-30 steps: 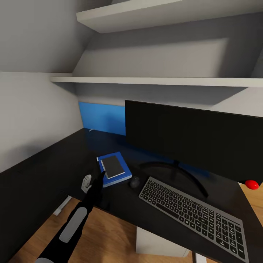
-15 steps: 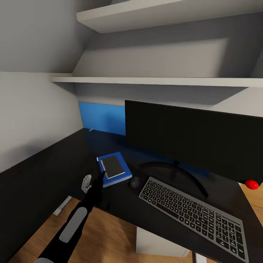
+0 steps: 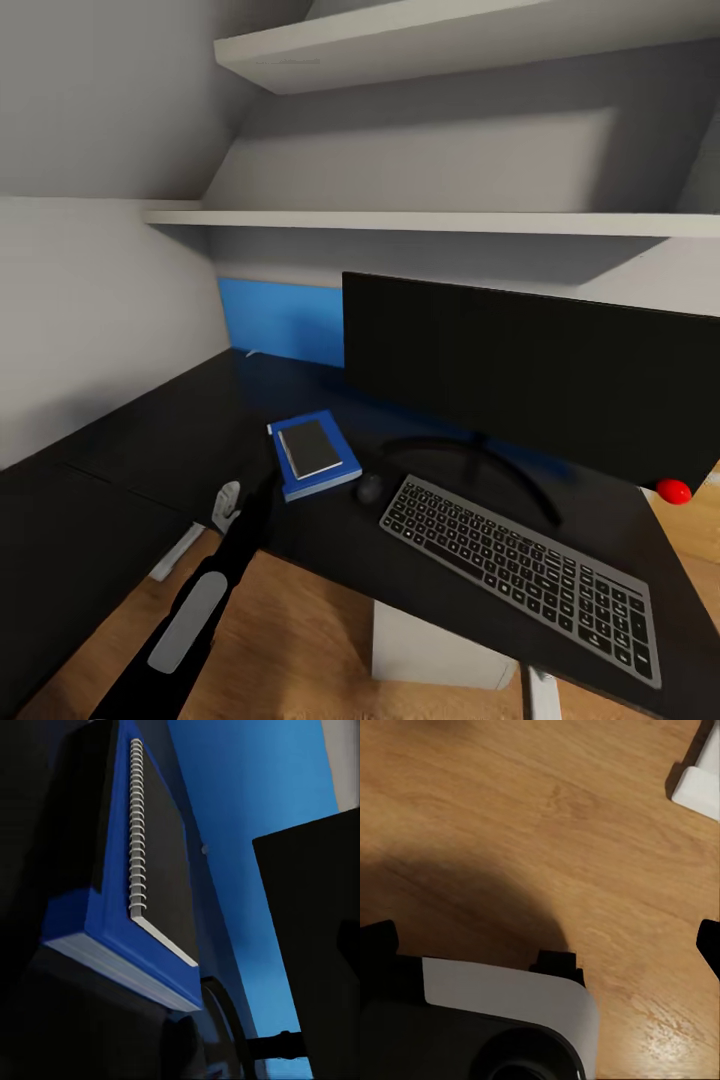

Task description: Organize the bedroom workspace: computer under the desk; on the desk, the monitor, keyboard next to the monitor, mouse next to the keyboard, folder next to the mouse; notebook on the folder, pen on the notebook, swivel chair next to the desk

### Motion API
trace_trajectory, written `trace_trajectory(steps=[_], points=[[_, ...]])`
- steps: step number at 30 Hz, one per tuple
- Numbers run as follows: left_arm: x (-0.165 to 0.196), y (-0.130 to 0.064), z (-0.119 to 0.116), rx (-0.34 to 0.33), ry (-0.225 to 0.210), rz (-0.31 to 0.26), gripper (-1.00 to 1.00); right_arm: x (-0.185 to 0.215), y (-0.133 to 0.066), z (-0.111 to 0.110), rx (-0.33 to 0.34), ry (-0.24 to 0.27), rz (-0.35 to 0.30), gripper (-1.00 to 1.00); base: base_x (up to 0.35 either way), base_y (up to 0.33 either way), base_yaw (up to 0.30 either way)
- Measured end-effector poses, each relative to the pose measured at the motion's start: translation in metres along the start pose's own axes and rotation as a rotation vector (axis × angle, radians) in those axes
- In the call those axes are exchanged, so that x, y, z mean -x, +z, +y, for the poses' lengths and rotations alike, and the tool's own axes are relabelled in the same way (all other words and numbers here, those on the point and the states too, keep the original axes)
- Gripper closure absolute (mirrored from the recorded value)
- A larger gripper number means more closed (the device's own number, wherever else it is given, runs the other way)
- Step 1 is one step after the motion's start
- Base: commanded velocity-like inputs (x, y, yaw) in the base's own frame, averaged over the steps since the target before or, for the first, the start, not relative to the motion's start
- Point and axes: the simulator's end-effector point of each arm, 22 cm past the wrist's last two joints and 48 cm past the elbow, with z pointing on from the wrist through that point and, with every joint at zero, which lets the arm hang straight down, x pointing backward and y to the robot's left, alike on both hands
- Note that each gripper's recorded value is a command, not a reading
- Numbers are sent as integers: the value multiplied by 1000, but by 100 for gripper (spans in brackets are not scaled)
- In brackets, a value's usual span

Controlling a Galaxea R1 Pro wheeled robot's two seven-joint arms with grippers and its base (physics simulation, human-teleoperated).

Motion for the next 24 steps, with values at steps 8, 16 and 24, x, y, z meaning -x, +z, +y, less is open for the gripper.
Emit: trace_trajectory(steps=[8,16,24], points=[[1,-2,1,1,1,-3,-100,0,0,-1,-4,1,-1,-100,-106,0,0],[3,-2,1,-2,4,-5,-100,0,0,-1,-5,1,-1,-100,-40,0,0],[5,-3,0,-4,6,-7,-100,0,0,-1,-4,1,-1,-100,-194,0,0]])
